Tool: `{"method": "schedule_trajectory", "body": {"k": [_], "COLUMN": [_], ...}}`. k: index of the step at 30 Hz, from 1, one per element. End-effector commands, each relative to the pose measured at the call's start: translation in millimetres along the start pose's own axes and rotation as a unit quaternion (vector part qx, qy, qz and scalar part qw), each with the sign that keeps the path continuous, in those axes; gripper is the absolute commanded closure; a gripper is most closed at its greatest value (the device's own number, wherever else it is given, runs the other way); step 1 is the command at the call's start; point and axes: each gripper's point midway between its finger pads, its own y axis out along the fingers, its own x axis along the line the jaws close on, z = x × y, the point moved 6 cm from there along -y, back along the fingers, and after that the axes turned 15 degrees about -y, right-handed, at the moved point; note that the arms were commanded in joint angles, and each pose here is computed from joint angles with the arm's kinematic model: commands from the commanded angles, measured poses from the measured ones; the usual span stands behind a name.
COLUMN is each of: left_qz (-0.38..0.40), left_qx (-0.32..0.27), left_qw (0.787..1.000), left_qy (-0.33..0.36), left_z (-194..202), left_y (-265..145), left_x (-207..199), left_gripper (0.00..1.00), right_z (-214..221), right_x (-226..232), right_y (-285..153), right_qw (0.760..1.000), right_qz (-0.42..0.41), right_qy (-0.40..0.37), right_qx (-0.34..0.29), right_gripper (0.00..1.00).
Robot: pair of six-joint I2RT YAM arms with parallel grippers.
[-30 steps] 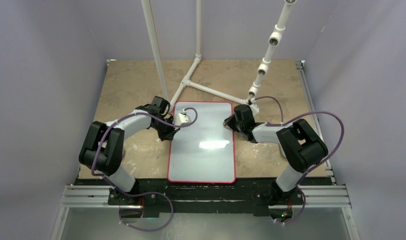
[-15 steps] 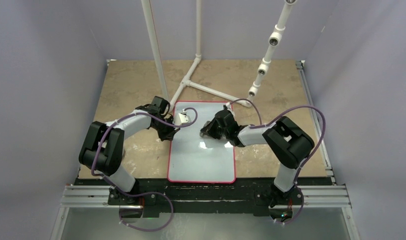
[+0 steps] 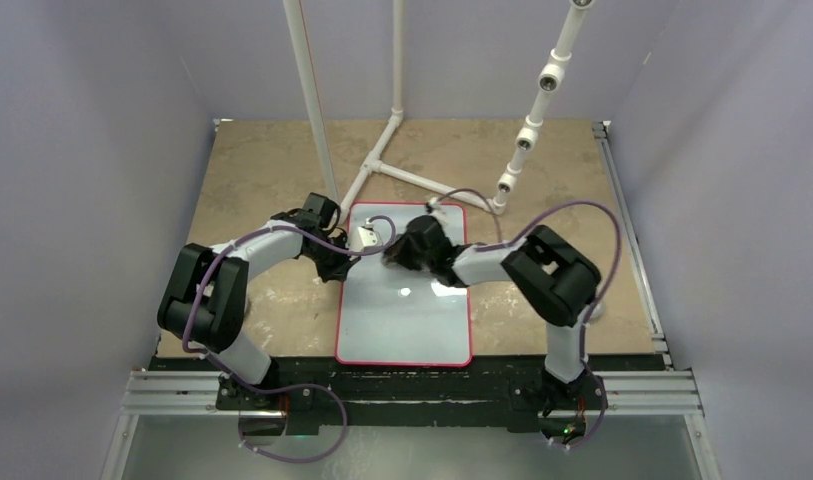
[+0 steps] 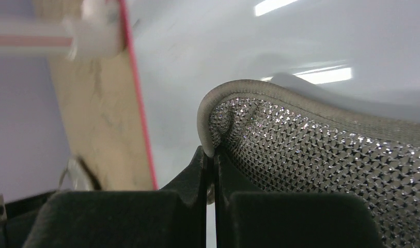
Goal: Erase the whiteboard
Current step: Hold the whiteboard at the center of the board.
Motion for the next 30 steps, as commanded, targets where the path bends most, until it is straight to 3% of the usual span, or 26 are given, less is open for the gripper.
{"method": "schedule_trajectory", "body": {"k": [1, 3, 7, 11, 14, 17, 22, 24, 26, 30], "left_qz": [-0.005, -0.005, -0.004, -0.003, -0.005, -0.006, -0.011, -0.012, -0.011, -0.009], "left_qx": [0.124, 0.125, 0.125, 0.124, 0.123, 0.121, 0.116, 0.119, 0.121, 0.119], "left_qw": [0.992, 0.992, 0.992, 0.992, 0.992, 0.992, 0.993, 0.993, 0.992, 0.993], "left_qy": [-0.015, -0.015, -0.015, -0.014, -0.012, -0.016, -0.022, -0.022, -0.022, -0.021], "left_z": [53.6, 54.1, 53.8, 53.8, 53.3, 52.1, 49.5, 50.1, 51.2, 51.6], "left_y": [11.7, 11.3, 11.3, 11.6, 11.0, 10.5, 8.3, 7.8, 8.3, 9.7], "left_x": [-3.5, -3.4, -3.4, -3.5, -3.4, -3.2, -3.1, -3.0, -3.3, -3.3], "left_gripper": [1.00, 1.00, 1.00, 1.00, 1.00, 1.00, 1.00, 1.00, 1.00, 1.00], "right_z": [119.7, 126.8, 122.4, 90.0, 74.4, 78.4, 124.1, 139.9, 152.7, 137.4], "right_x": [16.1, 23.6, -14.4, -73.3, -96.0, -82.3, 10.8, 27.8, 14.0, -44.9], "right_y": [11.2, 8.3, -16.6, -48.7, -59.9, -39.7, -0.4, 3.8, -5.4, -33.5], "right_qw": [0.978, 0.975, 0.974, 0.977, 0.980, 0.981, 0.973, 0.965, 0.958, 0.967], "right_qz": [-0.033, -0.047, 0.008, 0.107, 0.131, 0.104, -0.032, -0.069, -0.067, -0.010], "right_qy": [-0.094, -0.097, -0.076, -0.057, -0.042, -0.057, -0.095, -0.093, -0.078, -0.044], "right_qx": [0.182, 0.194, 0.213, 0.174, 0.145, 0.153, 0.209, 0.234, 0.268, 0.251], "right_gripper": [1.00, 1.00, 1.00, 1.00, 1.00, 1.00, 1.00, 1.00, 1.00, 1.00]}}
